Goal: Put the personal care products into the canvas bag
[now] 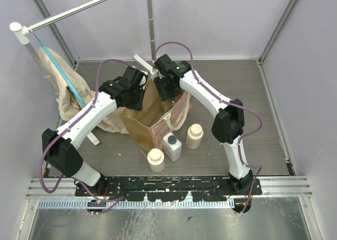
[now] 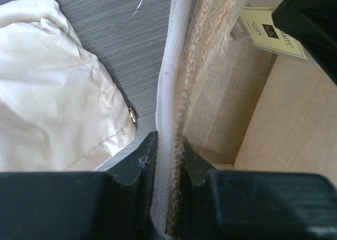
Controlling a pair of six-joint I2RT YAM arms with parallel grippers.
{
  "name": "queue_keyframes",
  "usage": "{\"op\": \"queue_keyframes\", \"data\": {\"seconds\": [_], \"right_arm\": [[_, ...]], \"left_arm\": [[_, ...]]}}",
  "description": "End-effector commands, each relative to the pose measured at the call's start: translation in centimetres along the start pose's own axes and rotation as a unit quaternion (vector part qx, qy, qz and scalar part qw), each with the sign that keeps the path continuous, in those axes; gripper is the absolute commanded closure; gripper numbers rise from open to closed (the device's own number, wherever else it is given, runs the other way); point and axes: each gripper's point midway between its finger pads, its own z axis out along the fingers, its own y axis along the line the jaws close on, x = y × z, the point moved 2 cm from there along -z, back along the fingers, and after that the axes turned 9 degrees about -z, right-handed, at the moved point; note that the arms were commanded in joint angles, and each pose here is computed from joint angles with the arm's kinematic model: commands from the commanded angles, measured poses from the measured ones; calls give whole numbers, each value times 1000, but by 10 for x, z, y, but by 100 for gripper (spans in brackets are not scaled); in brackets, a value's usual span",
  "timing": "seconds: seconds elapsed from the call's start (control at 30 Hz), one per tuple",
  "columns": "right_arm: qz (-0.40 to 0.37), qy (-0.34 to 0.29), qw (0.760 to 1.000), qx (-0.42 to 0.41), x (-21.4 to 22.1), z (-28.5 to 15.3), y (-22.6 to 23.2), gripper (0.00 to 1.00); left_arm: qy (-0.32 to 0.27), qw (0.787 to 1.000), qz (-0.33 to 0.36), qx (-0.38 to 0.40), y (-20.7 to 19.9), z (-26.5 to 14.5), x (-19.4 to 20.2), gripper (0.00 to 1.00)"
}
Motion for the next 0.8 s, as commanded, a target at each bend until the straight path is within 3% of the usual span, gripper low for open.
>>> {"op": "queue_keyframes", "data": {"seconds": [0.0,0.1,0.13,0.27,0.33,0.63,0.77], "right_arm": [[0,-76,997,29,-34,-17,-12,99],[0,-76,997,32,-36,-15,-13,98],[1,-78,996,32,-37,-15,-13,92],[5,-100,995,27,-46,-25,-11,51],[8,-111,993,26,-51,-32,-11,40],[8,-195,981,21,-77,-85,-12,21],[16,-227,973,43,-79,-116,-21,18]], "left_arm": [[-13,1000,-6,4,1,-5,-3,96],[-10,1000,-4,5,0,-3,-3,96],[-9,1000,-4,5,0,-2,-2,96],[-9,1000,-3,4,1,3,-1,95],[-9,1000,-2,2,1,5,-1,96],[-6,1000,-3,4,0,11,1,95],[-5,1000,-4,3,1,11,2,95]]}}
